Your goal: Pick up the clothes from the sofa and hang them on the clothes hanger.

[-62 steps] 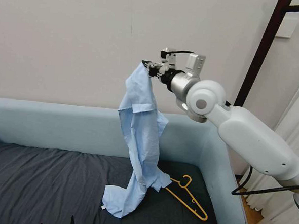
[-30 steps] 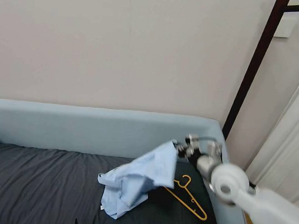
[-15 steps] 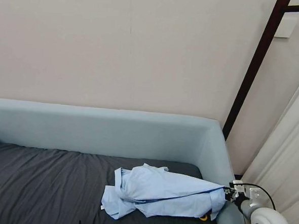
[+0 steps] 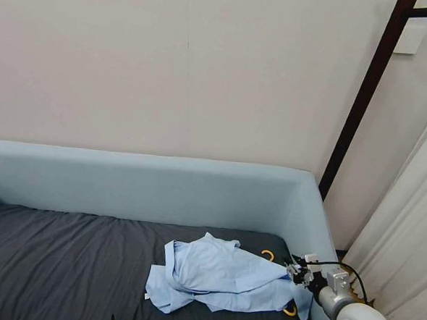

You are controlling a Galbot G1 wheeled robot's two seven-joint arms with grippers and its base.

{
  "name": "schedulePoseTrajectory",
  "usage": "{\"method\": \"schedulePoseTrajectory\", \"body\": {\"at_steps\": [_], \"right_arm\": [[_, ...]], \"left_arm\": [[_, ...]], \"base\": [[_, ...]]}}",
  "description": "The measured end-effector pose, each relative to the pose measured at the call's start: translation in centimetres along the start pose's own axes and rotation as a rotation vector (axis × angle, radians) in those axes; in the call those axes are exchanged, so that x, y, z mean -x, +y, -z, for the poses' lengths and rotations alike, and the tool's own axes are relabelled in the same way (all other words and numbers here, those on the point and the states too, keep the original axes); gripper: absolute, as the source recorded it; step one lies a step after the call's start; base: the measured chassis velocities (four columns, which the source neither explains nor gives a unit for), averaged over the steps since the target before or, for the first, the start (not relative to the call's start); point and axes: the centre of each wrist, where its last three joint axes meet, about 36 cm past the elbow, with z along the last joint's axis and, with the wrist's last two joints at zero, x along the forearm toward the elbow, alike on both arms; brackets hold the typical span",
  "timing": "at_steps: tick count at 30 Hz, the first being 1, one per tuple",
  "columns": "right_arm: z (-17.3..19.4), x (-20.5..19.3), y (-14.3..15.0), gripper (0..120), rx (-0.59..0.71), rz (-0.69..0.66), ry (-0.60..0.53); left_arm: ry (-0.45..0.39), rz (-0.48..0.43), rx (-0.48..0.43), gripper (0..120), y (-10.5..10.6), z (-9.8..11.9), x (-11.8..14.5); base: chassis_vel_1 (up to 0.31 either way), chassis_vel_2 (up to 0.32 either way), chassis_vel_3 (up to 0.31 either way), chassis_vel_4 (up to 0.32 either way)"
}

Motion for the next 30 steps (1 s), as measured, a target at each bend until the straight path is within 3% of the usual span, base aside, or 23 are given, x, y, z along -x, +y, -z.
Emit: {"method": "schedulePoseTrajectory", "body": {"at_steps": [3, 4, 8, 13, 17, 25, 30], "right_arm": [[-0.3, -1.8, 3.1, 67, -0.013, 0.113, -0.006], [-0.3, -1.8, 3.1, 67, -0.013, 0.113, -0.006], [-2.5, -1.3, 7.1, 85, -0.047, 0.260, 0.014], [-5.7, 0.3, 8.9, 99, -0.130, 0.384, 0.029], [-7.4, 1.6, 10.0, 100, -0.140, 0.444, 0.060], [-9.8, 8.3, 13.6, 100, -0.024, 0.479, 0.105], [-11.3, 9.2, 15.2, 100, -0.027, 0.501, 0.131]], "left_arm": [[0.012, -0.005, 0.003, 100, 0.0, -0.3, -0.4], [0.012, -0.005, 0.003, 100, 0.0, -0.3, -0.4], [0.014, -0.009, 0.011, 100, 0.1, -0.1, -0.7], [0.002, -0.012, 0.039, 100, 1.6, 0.6, -0.7], [-0.001, -0.006, 0.055, 100, 2.4, 0.8, -0.9], [0.033, 0.006, 0.070, 100, 2.6, 1.1, -3.1], [0.037, 0.009, 0.072, 100, 2.6, 1.1, -3.4]], "base": [[0.000, 0.000, 0.000, 0.000], [0.000, 0.000, 0.000, 0.000], [0.000, 0.000, 0.000, 0.000], [0.000, 0.000, 0.000, 0.000], [0.000, 0.000, 0.000, 0.000], [0.000, 0.000, 0.000, 0.000], [0.000, 0.000, 0.000, 0.000]]}}
